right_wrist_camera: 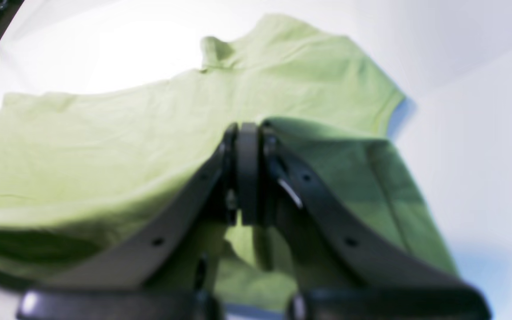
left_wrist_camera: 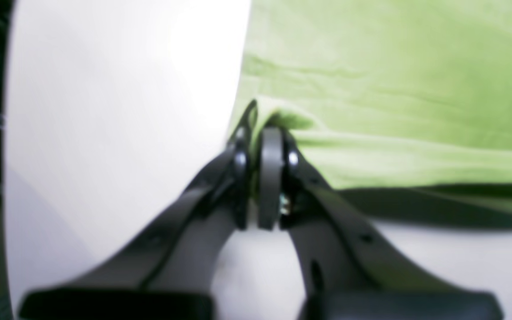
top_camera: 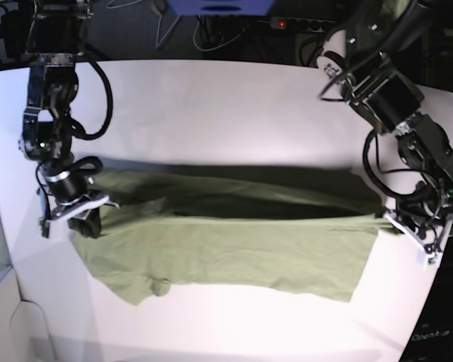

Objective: Fold the T-shirt properly
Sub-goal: 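Lift the gripped edge with both grippers and fold it over the shirt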

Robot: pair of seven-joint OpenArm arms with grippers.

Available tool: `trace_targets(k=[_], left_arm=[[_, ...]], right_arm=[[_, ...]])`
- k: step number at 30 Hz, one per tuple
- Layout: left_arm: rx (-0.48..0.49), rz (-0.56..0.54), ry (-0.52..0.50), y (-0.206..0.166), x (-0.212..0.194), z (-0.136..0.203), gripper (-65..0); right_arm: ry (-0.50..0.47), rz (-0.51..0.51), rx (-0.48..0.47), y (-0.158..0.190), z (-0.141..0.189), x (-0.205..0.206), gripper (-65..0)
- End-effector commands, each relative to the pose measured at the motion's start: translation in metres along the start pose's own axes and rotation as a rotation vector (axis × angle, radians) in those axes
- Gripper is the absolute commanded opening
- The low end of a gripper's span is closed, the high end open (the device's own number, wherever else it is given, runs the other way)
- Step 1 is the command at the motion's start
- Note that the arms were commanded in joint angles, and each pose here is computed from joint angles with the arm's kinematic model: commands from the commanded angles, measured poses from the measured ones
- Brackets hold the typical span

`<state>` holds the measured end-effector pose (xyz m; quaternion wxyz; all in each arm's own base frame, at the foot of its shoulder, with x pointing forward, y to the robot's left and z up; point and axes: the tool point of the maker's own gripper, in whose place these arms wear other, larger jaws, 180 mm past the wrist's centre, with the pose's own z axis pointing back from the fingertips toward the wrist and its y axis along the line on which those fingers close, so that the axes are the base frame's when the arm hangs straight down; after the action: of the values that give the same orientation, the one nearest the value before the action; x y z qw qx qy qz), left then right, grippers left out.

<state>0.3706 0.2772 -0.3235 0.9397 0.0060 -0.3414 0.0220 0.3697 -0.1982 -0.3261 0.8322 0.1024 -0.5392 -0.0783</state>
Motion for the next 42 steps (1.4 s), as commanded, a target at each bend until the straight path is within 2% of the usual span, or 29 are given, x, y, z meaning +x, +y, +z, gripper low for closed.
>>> trace_targets(k=[1,6,14,27,34,36,39,40,42], left_arm=[[0.005,-0.008,-0.06,0.002,0.023,0.006,-62.7],[-0.052,0.012,0.0,-0.003,0.012,-0.015,-62.7],[-0.141,0.055,0.013,-0.018,-0.006,-0.048,-62.7],[-0.133,0.056,-0.027,-0.01,0.011,-0.044,-62.5],[-0.133,0.056,-0.029,-0.01,0.012,-0.044,-62.3],[-0.135,0.054,-0.03,-0.011,0.012,-0.044,-62.3],[-0.128,0.049,-0.034,-0.009,0.013,-0.043,-62.1],[-0.126,0.05,-0.033,-0.009,0.013,-0.043,-61.0],[-0.131,0.053,-0.029,-0.01,0.011,-0.044,-54.9]], right_arm=[[-0.06,0.022,-0.006,-0.001,-0.001,0.021,-64.7],[-0.048,0.031,-0.02,-0.004,-0.004,0.016,-64.9],[-0.012,0.012,-0.038,-0.012,-0.011,0.003,-64.9],[0.003,0.026,-0.007,-0.001,-0.029,0.007,-64.3],[0.046,0.023,-0.032,-0.014,-0.037,-0.002,-63.5],[0.082,0.026,-0.039,-0.019,-0.045,-0.009,-58.2],[0.137,0.05,-0.044,-0.026,-0.046,-0.022,-42.4],[0.149,0.066,-0.036,-0.023,-0.046,-0.024,-37.1],[0.176,0.122,0.002,-0.013,-0.046,-0.031,-28.4]])
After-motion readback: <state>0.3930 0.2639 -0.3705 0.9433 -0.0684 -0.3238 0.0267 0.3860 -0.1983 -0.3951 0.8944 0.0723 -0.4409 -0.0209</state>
